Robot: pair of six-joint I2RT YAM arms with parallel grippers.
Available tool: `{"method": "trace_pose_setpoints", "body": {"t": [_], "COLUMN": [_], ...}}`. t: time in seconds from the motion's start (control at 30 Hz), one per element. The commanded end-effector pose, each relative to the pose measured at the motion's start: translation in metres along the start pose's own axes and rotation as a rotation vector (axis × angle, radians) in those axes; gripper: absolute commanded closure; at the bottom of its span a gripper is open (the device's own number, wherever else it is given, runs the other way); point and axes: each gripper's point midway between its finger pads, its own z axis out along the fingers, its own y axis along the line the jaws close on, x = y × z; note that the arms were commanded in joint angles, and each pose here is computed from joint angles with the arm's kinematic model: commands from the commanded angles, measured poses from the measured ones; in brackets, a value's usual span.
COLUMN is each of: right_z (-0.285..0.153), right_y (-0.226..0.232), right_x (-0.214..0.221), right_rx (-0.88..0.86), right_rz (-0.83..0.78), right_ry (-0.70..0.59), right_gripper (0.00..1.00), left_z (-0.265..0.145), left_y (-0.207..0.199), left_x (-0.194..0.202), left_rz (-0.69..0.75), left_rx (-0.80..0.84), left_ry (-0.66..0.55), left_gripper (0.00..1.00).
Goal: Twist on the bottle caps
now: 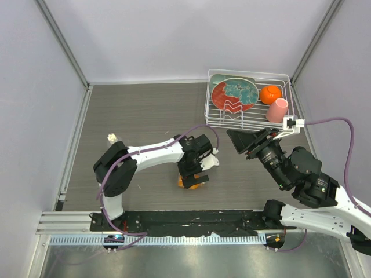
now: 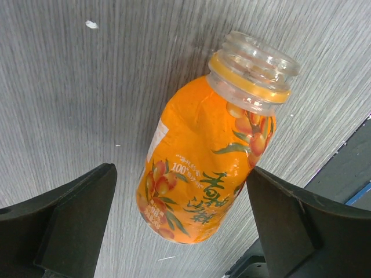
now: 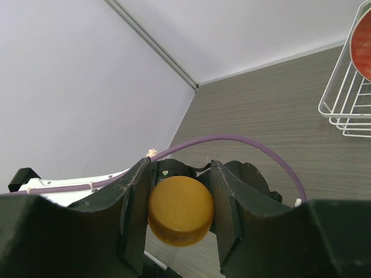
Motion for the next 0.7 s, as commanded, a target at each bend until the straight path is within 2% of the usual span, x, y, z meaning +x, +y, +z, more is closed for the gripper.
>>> {"method": "trace_pose_setpoints", "body": {"t": [0.0, 0.23, 0.47, 0.67], "right_z": [-0.002, 0.001, 0.006, 0.006], "right_y": [0.010, 0.011, 0.013, 0.015], "right_x": [-0.016, -0.011, -0.005, -0.004], "right_rx": [-0.027, -0.022, -0.027, -0.036], "right_rz": [0.006, -0.007, -0.007, -0.005], "right_ry": [-0.029, -0.018, -0.008, 0.001], "right_gripper": [0.70, 0.70, 0.71, 0.70], "left_z": [0.005, 0.000, -0.004, -0.007], "left_y": [-0.004, -0.011, -0.007, 0.001], "left_x": [0.003, 0.019, 0.005, -0.004], "left_rz": [0.012, 0.070, 0.154, 0.307], "left_rx": [0.001, 0.013, -0.044, -0.107], "left_ry": [-0.004, -0.006, -0.051, -0.066], "left_gripper": [0.03, 0.01, 0.00, 0.00]}}
